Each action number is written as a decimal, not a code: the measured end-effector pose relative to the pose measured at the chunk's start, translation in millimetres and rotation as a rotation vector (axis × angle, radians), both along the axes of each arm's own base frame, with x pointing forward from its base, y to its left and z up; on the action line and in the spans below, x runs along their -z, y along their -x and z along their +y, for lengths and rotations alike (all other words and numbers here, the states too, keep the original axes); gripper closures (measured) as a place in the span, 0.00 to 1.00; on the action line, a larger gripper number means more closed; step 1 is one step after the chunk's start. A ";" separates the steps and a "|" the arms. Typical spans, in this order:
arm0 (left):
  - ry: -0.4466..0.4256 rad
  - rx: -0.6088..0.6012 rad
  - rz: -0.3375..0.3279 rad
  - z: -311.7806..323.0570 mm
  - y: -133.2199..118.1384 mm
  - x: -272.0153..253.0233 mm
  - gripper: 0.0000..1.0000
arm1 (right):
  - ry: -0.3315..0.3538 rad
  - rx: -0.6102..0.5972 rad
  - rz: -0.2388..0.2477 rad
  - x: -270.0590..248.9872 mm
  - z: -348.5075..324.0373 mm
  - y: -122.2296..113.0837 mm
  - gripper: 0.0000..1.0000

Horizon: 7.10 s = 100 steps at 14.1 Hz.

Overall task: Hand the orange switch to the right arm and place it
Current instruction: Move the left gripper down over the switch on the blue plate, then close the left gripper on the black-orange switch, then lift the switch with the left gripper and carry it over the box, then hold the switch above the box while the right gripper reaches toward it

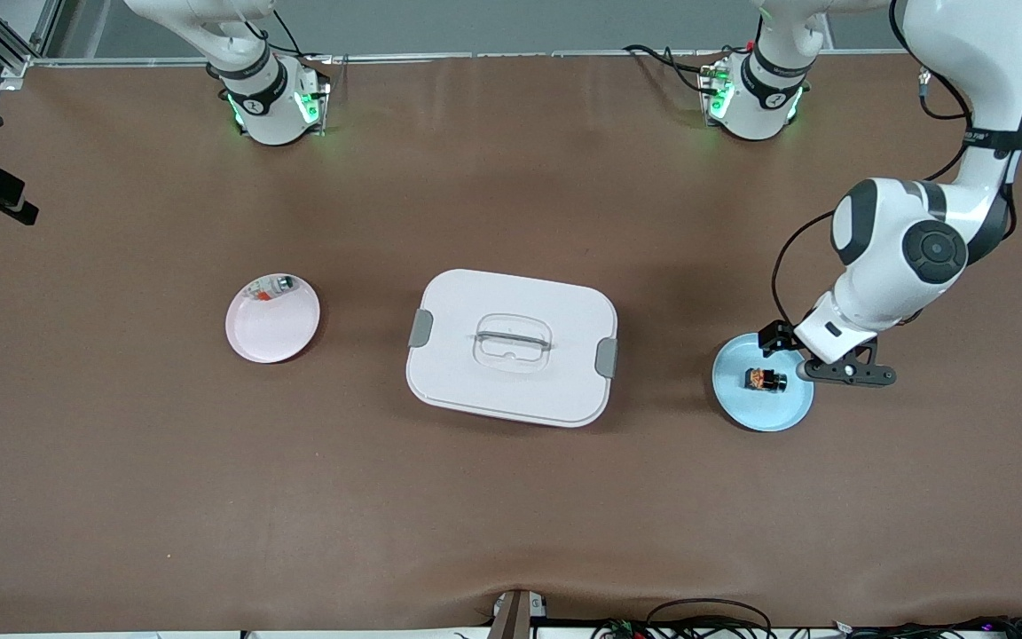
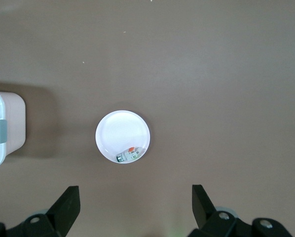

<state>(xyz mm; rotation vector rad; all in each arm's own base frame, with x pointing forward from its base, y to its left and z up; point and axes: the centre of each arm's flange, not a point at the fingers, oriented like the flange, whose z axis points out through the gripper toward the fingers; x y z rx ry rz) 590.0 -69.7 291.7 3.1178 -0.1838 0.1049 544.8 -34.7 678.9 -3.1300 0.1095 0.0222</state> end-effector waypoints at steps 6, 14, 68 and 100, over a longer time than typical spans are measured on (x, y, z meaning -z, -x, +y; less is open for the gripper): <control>-0.030 0.051 -0.002 -1.1 -2.5 42.4 0.00 | 0.008 0.002 -0.001 -0.2 -1.4 0.0 0.00; -0.015 0.059 -0.031 -2.2 -4.5 85.6 0.00 | 0.006 0.002 0.003 0.1 -1.2 0.4 0.00; 0.417 -1.265 0.383 -366.0 36.2 -243.5 0.27 | -0.135 -0.004 -0.007 6.3 1.8 -8.4 0.00; 0.526 -1.435 0.429 -417.3 52.4 -240.4 0.27 | -0.827 0.060 -0.202 158.9 336.0 22.7 0.00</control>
